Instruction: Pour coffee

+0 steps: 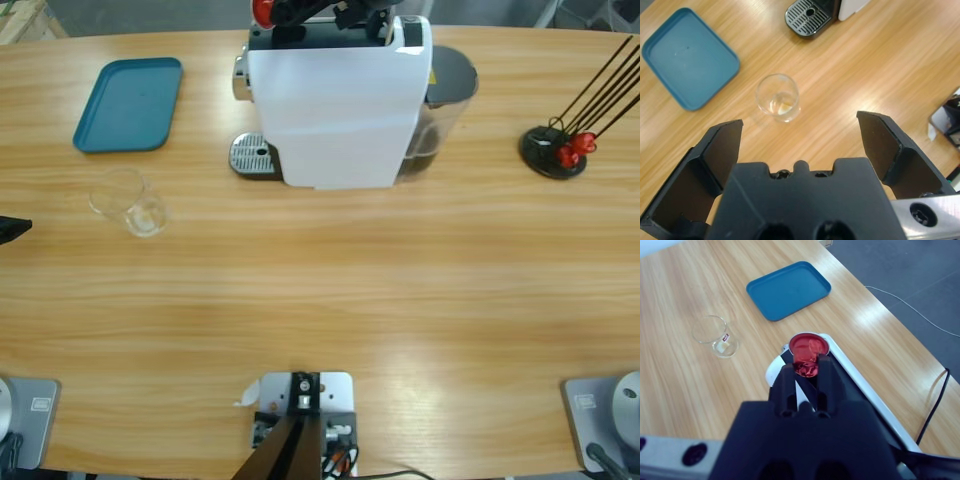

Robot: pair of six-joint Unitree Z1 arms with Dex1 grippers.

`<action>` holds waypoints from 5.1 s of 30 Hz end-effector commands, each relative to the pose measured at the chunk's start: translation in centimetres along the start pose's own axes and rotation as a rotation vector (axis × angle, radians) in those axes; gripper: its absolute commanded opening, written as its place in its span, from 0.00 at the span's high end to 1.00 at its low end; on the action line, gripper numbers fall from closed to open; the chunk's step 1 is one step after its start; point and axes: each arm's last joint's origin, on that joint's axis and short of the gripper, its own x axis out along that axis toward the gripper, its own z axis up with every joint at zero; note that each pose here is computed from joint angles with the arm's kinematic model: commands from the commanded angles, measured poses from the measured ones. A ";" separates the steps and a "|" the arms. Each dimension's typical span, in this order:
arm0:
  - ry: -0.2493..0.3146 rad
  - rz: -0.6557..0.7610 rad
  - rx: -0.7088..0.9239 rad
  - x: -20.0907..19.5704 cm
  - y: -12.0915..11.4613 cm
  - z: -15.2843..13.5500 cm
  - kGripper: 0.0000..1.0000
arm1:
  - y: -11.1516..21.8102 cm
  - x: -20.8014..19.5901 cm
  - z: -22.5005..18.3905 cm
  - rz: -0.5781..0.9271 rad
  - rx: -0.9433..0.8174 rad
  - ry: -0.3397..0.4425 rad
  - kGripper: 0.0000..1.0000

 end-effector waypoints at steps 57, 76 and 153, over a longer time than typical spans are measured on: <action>0.039 -0.029 0.012 0.8 -0.3 -1.2 0.00 | 2.1 1.1 -0.6 -0.107 -0.077 0.118 0.17; 0.038 -0.030 0.011 0.7 -0.3 -1.2 0.00 | 1.8 0.2 0.0 -0.205 -0.099 0.119 0.18; 0.019 -0.017 -0.011 2.6 -0.4 -1.4 0.00 | 3.5 -3.8 0.4 -0.652 0.927 -0.389 1.00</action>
